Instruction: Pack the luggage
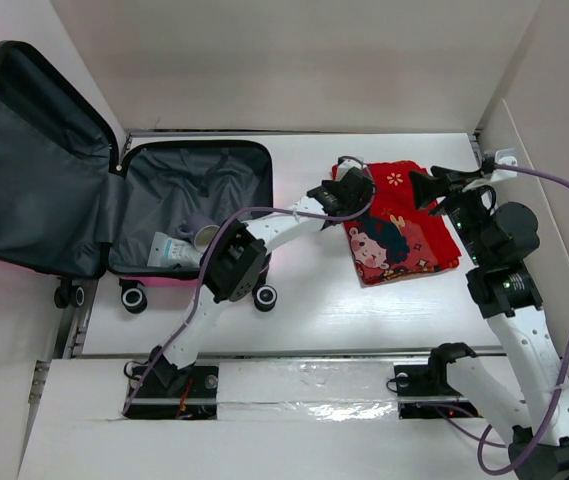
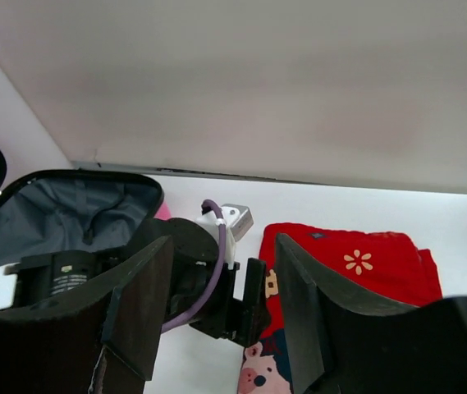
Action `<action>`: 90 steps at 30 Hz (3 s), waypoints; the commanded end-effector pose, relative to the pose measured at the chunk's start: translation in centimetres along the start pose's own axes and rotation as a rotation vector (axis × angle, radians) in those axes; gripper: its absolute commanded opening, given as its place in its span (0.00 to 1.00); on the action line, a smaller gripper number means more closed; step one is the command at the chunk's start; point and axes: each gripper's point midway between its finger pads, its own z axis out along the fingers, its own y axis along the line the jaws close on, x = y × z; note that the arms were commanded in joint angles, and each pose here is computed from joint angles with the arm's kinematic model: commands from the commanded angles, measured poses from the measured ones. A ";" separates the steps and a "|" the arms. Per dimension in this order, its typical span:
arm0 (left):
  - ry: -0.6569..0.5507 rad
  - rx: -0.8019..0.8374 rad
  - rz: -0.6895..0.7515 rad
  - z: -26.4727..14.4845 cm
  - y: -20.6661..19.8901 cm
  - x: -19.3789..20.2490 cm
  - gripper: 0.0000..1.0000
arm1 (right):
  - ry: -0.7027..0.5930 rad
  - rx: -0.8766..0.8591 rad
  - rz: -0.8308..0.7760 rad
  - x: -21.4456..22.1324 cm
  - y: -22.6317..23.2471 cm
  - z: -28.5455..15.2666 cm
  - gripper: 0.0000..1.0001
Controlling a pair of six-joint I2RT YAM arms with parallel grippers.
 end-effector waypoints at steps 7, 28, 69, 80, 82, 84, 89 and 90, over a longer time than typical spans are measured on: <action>0.002 -0.007 -0.081 1.8 1.4 -0.7 0.70 | -0.029 -0.045 -0.020 -0.7 1.2 0.1 0.58; 0.035 0.050 -0.124 7.5 -1.0 2.4 0.24 | -0.057 -0.039 -0.032 -1.4 2.0 -0.7 0.59; -0.356 -0.491 -0.598 -23.9 46.2 -5.1 0.00 | -0.036 0.053 -0.065 -0.3 0.4 -0.2 0.59; -0.397 -0.534 -0.668 -26.1 48.5 -6.7 0.50 | 0.031 -0.029 -0.080 1.6 1.8 1.2 0.48; -0.457 -0.502 -0.663 -27.6 47.3 -7.3 0.51 | 0.042 -0.062 -0.084 1.9 2.3 1.4 0.15; -0.529 -0.489 -0.665 -29.3 46.6 -8.3 0.49 | 0.055 -0.085 -0.087 2.2 2.9 1.5 0.05; -0.790 -0.616 -0.671 -38.6 45.2 -8.4 0.15 | 0.065 -0.117 -0.091 2.9 3.5 1.9 0.03; -0.826 -0.648 -0.678 -39.8 45.3 -7.9 0.11 | 0.067 -0.120 -0.092 3.0 3.5 2.0 0.03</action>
